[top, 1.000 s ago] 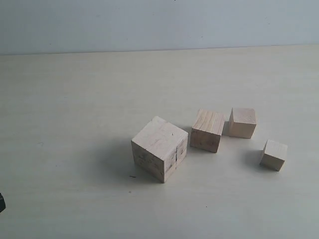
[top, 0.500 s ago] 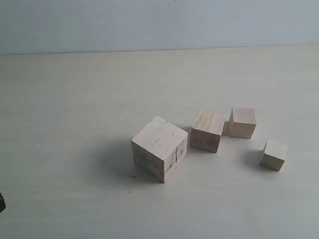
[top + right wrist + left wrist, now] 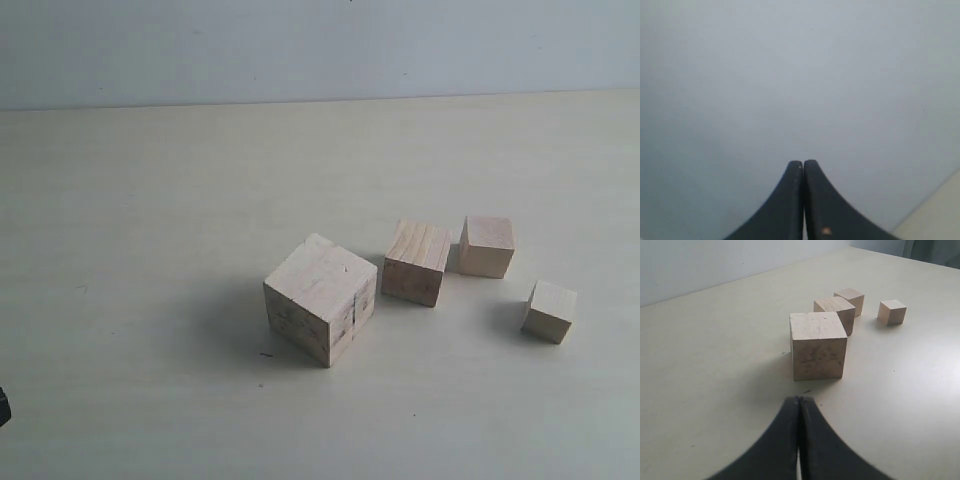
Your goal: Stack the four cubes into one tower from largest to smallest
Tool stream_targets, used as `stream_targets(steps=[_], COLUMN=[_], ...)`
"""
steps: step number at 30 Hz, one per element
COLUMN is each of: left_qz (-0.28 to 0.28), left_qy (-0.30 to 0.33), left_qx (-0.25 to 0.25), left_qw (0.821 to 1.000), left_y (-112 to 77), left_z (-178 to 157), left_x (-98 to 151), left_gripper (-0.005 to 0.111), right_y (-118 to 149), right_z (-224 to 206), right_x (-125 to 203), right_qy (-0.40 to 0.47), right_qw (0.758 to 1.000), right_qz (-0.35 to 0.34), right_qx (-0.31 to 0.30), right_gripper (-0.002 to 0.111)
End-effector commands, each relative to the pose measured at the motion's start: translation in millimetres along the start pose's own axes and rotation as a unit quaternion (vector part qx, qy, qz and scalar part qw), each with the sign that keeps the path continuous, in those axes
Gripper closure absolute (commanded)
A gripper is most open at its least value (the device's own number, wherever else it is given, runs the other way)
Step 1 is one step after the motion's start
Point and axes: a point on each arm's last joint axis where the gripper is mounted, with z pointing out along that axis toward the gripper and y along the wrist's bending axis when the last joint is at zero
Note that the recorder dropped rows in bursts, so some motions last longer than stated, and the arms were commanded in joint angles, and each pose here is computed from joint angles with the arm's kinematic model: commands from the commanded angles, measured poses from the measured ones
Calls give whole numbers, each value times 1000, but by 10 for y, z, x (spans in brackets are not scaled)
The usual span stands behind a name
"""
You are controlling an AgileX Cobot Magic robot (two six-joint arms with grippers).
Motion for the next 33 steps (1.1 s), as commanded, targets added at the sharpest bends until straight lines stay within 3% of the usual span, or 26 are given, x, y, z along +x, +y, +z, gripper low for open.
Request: stream_targets(steps=[1, 4, 6, 7, 8, 9, 11, 13, 16, 18, 19, 20, 23, 27, 33], left_qz=[1, 1, 1, 1, 1, 1, 1, 1, 1, 1, 1, 1, 2, 2, 2], left_qy=[-5, -5, -5, -5, -5, -5, -5, -5, -5, -5, -5, -5, -5, -5, -5], left_qx=[-1, -1, -1, -1, -1, -1, -1, -1, -1, -1, -1, -1, -2, -2, -2], left_qw=[1000, 1000, 1000, 1000, 1000, 1000, 1000, 1000, 1000, 1000, 1000, 1000, 1000, 1000, 1000], left_y=[2, 2, 2, 2, 2, 2, 2, 2, 2, 2, 2, 2, 2, 2, 2], left_z=[-1, -1, -1, -1, -1, -1, -1, -1, -1, -1, -1, -1, -1, -1, -1], left_x=[2, 2, 2, 2, 2, 2, 2, 2, 2, 2, 2, 2, 2, 2, 2], left_gripper=[107, 107, 107, 107, 107, 107, 107, 107, 107, 107, 107, 107, 107, 107, 107], right_y=[208, 457, 588, 740, 862, 995, 1076, 1055, 930, 774, 628, 558, 244, -116, -531], right_z=[16, 19, 74, 153, 212, 335, 530, 745, 1025, 1196, 1335, 1410, 1764, 2210, 2649], right_x=[-15, -117, -179, -201, -207, -146, -76, 3, 123, 232, 352, 432, 864, 1282, 1566], right_qy=[42, 109, 165, 238, 281, 373, 444, 496, 545, 568, 594, 606, 621, 670, 738], right_qw=[994, 975, 949, 908, 886, 843, 811, 784, 751, 738, 718, 708, 689, 644, 540], right_qz=[-99, -190, -258, -334, -362, -382, -378, -369, -363, -349, -347, -349, -368, -361, -391], right_qx=[-21, 27, 73, 84, 75, 58, 50, 61, 84, 107, 107, 96, 56, 74, 105], right_gripper=[108, 108, 108, 108, 108, 108, 106, 97, 70, 44, 25, 21, 20, 19, 12])
